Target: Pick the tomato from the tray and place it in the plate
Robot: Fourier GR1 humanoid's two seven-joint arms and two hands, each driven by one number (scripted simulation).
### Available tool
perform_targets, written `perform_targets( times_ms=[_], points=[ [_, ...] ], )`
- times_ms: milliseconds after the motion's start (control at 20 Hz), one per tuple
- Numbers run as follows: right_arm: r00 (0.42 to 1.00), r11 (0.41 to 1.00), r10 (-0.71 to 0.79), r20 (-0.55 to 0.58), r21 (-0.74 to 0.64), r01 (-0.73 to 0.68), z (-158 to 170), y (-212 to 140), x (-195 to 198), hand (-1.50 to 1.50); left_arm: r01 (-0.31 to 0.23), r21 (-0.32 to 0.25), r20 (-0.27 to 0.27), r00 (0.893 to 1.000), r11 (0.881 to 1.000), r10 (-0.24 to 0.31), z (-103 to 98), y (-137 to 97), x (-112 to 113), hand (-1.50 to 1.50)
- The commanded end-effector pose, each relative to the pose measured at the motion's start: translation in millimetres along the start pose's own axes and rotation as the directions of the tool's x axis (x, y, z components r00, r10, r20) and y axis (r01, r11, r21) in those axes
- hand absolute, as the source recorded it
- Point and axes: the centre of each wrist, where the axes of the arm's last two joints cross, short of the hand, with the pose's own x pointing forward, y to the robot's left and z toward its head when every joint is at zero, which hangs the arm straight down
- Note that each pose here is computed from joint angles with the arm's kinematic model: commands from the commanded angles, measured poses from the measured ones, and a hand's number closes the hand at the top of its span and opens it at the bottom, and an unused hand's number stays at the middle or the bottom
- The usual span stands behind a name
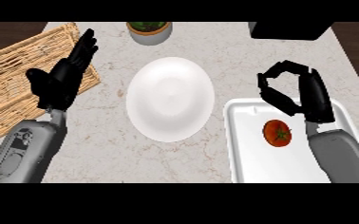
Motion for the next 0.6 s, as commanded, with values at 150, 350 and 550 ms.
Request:
perform_targets(
  times_ms=[150, 350, 550],
  points=[
    [0.978, 0.944, -0.165, -0.129, -0.308, 0.118, 59.6, 127.5, 15.6, -1.50, -0.034, 0.015, 0.083, 0.996, 0.999, 0.033, 5.6, 12.5, 12.9, 0.00],
    [0.982, 0.894, -0.186, 0.022, -0.412, 0.178, 83.7, 126.1, 10.7, -1.50, -0.030, 0.023, 0.066, 0.997, 0.999, 0.028, 27.6, 27.3, 10.8, 0.00],
    [0.990, 0.887, -0.110, 0.084, -0.441, 0.136, 94.2, 108.0, 15.9, -1.50, -0.020, 0.054, 0.066, 0.998, 0.998, 0.016, 23.8, 26.2, 25.3, 0.00]
  ],
)
